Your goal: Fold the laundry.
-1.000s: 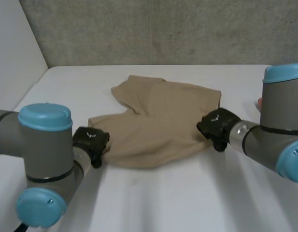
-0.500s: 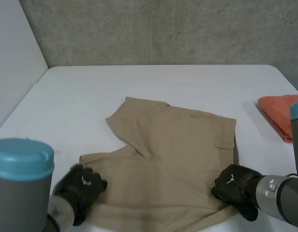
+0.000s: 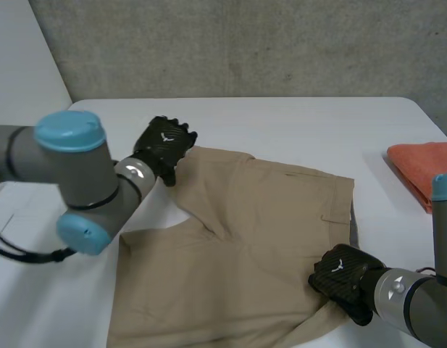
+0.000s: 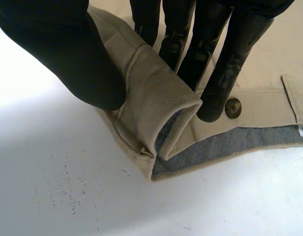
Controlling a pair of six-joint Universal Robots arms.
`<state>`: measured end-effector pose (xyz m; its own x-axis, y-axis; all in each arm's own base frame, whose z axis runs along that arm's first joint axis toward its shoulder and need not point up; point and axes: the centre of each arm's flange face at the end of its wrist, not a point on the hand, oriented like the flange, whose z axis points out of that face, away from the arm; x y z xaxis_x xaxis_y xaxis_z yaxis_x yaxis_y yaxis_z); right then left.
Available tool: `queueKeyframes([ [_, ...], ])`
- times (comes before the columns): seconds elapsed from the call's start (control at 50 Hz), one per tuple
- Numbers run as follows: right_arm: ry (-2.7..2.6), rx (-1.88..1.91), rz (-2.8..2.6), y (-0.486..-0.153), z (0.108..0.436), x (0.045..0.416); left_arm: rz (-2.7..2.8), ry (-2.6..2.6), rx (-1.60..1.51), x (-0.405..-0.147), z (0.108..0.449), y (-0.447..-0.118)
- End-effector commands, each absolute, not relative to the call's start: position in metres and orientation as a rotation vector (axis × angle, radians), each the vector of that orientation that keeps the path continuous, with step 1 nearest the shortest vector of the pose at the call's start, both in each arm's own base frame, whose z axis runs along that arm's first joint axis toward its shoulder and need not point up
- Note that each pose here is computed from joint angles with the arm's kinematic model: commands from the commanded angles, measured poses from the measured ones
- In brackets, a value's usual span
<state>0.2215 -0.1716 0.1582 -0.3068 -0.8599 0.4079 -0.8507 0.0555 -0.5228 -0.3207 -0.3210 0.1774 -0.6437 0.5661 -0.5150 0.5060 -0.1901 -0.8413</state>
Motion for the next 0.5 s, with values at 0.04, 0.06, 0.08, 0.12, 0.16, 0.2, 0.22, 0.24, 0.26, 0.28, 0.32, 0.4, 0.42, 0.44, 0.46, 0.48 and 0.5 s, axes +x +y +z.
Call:
queueKeyframes([
  [0.04,2.278,-1.822,-1.126,-0.171,0.155,0.221,1.841,-1.967,-1.366,-0.342,0.144,-0.353],
  [0.06,2.278,-1.822,-1.128,-0.171,0.155,0.221,1.823,-1.967,-1.371,-0.342,0.142,-0.355],
  [0.08,2.278,-1.822,-1.133,-0.171,0.154,0.221,1.809,-1.968,-1.375,-0.343,0.140,-0.357],
  [0.12,2.279,-1.820,-1.135,-0.171,0.153,0.221,1.763,-1.968,-1.391,-0.346,0.133,-0.359],
  [0.16,2.277,-1.820,-1.135,-0.170,0.151,0.221,1.736,-1.969,-1.399,-0.349,0.128,-0.361],
  [0.2,2.277,-1.820,-1.135,-0.170,0.151,0.221,1.719,-1.978,-1.405,-0.349,0.124,-0.361],
  [0.22,2.277,-1.820,-1.135,-0.169,0.150,0.221,1.710,-1.985,-1.405,-0.349,0.123,-0.362],
  [0.24,2.279,-1.819,-1.135,-0.169,0.149,0.220,1.687,-1.996,-1.413,-0.348,0.120,-0.361],
  [0.26,2.279,-1.819,-1.138,-0.169,0.149,0.220,1.676,-2.002,-1.416,-0.348,0.119,-0.361],
  [0.28,2.279,-1.819,-1.138,-0.169,0.148,0.220,1.662,-2.008,-1.420,-0.347,0.118,-0.361],
  [0.32,2.278,-1.819,-1.142,-0.169,0.148,0.220,1.636,-2.023,-1.426,-0.346,0.116,-0.360],
  [0.4,2.280,-1.816,-1.147,-0.169,0.147,0.220,1.609,-2.046,-1.426,-0.344,0.116,-0.360],
  [0.42,2.280,-1.816,-1.149,-0.170,0.148,0.220,1.611,-2.047,-1.424,-0.344,0.118,-0.360],
  [0.44,2.283,-1.813,-1.150,-0.170,0.148,0.219,1.615,-2.051,-1.422,-0.343,0.118,-0.360],
  [0.46,2.283,-1.813,-1.150,-0.170,0.148,0.219,1.622,-2.057,-1.421,-0.343,0.120,-0.360],
  [0.48,2.283,-1.813,-1.150,-0.170,0.148,0.219,1.621,-2.061,-1.421,-0.343,0.120,-0.359],
  [0.5,2.283,-1.813,-1.150,-0.170,0.148,0.219,1.627,-2.068,-1.419,-0.342,0.121,-0.359],
])
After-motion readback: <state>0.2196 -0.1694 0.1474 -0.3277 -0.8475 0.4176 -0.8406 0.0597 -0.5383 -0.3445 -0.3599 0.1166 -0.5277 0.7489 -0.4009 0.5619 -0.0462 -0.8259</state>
